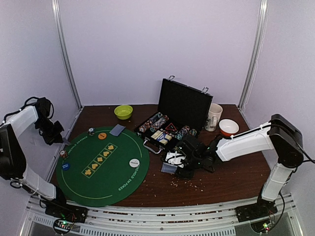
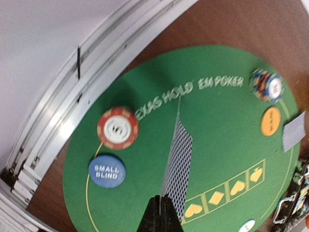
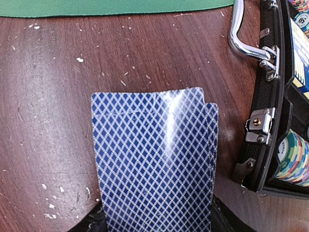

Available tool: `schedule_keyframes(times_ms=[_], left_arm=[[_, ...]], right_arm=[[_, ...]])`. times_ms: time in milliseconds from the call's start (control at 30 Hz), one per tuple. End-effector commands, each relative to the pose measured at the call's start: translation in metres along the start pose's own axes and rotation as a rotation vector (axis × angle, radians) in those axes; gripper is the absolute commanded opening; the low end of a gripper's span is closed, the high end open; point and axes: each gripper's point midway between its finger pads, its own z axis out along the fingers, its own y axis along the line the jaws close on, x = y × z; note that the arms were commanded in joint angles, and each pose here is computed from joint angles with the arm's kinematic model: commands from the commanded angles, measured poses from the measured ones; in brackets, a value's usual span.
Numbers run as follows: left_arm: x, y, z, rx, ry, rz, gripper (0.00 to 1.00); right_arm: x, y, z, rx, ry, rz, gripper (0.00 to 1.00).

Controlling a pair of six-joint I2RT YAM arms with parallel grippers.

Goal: Distribute texas hold em gaming equipment
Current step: Distribute the poker card in the small blind area.

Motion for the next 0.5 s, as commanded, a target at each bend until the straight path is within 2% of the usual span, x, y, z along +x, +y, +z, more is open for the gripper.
schedule_keyframes(times_ms=[0, 367, 467], left_arm=[[0.033, 0.015, -0.011, -0.009, 0.049, -0.012, 0.00], [0.084, 0.041, -0.004, -0.101, 0.306, 0.161, 0.00], [0.114, 0.053, 0.005, -0.108, 0.421, 0.168, 0.00]], right_arm=[[0.014, 0.002, -0.003, -0.011, 0.044, 0.003, 0.60], [0.017, 0.004, -0.001, -0.015, 0.057, -0.002, 0.60], [0.017, 0.003, -0.002, -0.014, 0.057, 0.000, 0.60]])
